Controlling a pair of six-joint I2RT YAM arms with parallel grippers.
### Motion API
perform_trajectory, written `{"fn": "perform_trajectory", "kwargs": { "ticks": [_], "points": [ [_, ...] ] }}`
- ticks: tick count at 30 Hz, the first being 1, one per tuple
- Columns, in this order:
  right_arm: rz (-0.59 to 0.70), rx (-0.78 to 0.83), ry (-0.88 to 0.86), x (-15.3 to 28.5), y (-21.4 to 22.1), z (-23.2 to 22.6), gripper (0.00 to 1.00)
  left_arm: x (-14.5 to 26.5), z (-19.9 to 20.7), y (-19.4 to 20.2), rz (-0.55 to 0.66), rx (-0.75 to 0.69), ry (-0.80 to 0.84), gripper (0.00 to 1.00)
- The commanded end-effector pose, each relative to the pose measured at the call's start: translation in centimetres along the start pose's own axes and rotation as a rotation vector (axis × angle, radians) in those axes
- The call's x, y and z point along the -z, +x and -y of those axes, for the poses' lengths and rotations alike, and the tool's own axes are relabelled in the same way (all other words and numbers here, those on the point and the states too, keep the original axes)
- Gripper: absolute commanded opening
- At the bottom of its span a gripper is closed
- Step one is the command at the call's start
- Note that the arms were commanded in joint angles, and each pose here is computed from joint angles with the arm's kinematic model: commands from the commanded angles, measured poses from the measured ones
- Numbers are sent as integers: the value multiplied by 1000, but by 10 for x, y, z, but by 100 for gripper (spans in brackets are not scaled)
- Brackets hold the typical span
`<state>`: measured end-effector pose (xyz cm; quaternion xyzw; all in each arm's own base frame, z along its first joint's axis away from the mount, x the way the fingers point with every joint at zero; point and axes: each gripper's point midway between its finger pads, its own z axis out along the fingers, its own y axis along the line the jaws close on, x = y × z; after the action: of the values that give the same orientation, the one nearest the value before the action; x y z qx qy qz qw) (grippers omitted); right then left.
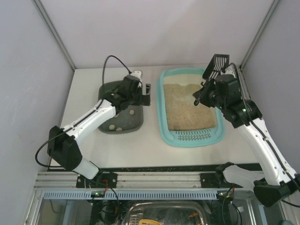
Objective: Clean the litter box
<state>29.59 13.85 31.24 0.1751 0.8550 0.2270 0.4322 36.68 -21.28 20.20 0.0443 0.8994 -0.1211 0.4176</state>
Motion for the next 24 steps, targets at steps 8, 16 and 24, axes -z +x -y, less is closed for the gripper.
{"fn": "perform_trajectory", "kwargs": {
  "ticks": [8,16,24],
  "points": [
    [48,-35,-64,62,15,22,0,22,101,3,11,-67,156,100],
    [42,8,-97,77,32,38,0,-1,119,52,-112,-126,153,100],
    [17,-54,-117,67,31,37,0,-39,119,58,-123,-199,95,89]
  ]
}}
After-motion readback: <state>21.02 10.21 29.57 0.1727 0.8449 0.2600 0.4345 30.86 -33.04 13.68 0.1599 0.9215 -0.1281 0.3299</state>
